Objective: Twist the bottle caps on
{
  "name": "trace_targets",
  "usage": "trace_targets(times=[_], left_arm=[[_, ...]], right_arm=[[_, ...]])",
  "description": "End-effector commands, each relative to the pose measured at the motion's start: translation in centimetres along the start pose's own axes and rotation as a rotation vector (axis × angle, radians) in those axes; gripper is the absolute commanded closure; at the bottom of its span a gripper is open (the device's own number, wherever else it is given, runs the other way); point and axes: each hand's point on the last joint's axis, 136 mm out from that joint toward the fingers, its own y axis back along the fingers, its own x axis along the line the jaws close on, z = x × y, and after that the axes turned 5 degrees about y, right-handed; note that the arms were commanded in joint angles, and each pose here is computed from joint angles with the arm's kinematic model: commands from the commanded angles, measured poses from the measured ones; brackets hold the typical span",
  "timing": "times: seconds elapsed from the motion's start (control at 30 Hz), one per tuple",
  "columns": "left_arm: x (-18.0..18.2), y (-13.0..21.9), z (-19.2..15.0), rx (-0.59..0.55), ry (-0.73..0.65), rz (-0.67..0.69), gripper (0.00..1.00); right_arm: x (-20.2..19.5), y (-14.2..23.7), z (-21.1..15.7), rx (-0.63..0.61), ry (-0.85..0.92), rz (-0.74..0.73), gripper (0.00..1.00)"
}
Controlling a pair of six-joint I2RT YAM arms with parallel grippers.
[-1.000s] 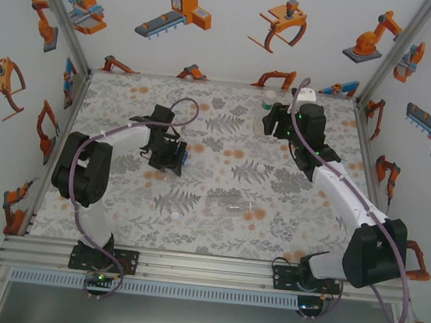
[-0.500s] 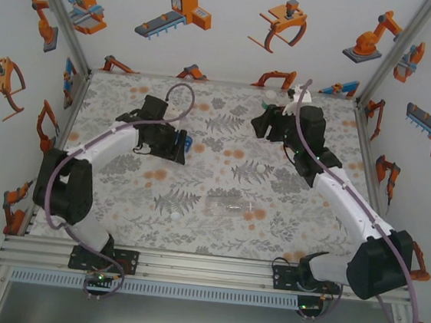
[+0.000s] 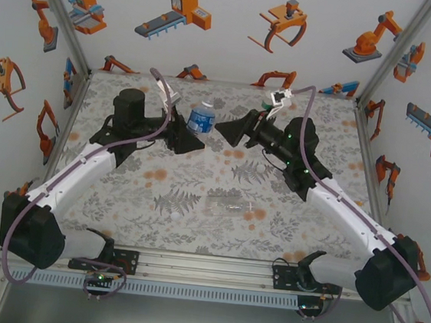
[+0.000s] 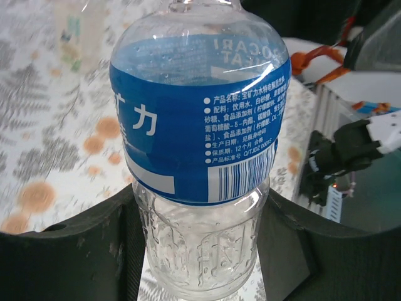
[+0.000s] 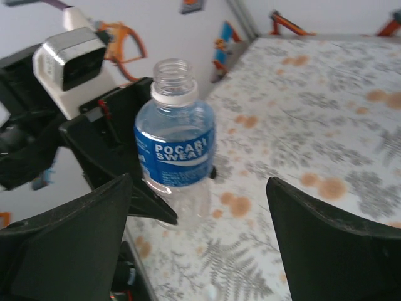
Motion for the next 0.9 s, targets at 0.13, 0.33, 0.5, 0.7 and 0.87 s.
trace_targets(times=[0.13,0.33,0.5,0.7,0.87], left_arm=[[-7.2,1.2,3.1,-0.094,-0.143,-0.224,0.59],[-9.4,1.3,3.2,-0.088,-0.178,-0.264,0.58],[-10.1,1.3,3.2,-0.087,-0.185,-0.274,0.58],[-10.6,1.6,3.9,-0.11,-0.201,-0.273,0.5],[-11.4,1.7,4.5,-0.148,-0.208,-0.304,0.33]], right_arm=[[5.7,-1.2,2.4,-0.079,0.01,0.204,0.18],[7.3,-2.2,2.7,-0.081,0.035,0.249,0.18],[8.3,-2.4,2.9,-0.073,0.057,0.272,0.29],[9.1,-1.9,3.4,-0.085,0.077,0.287,0.46],[10.4,-1.2,4.5,-0.117,0.089,0.316,0.53]])
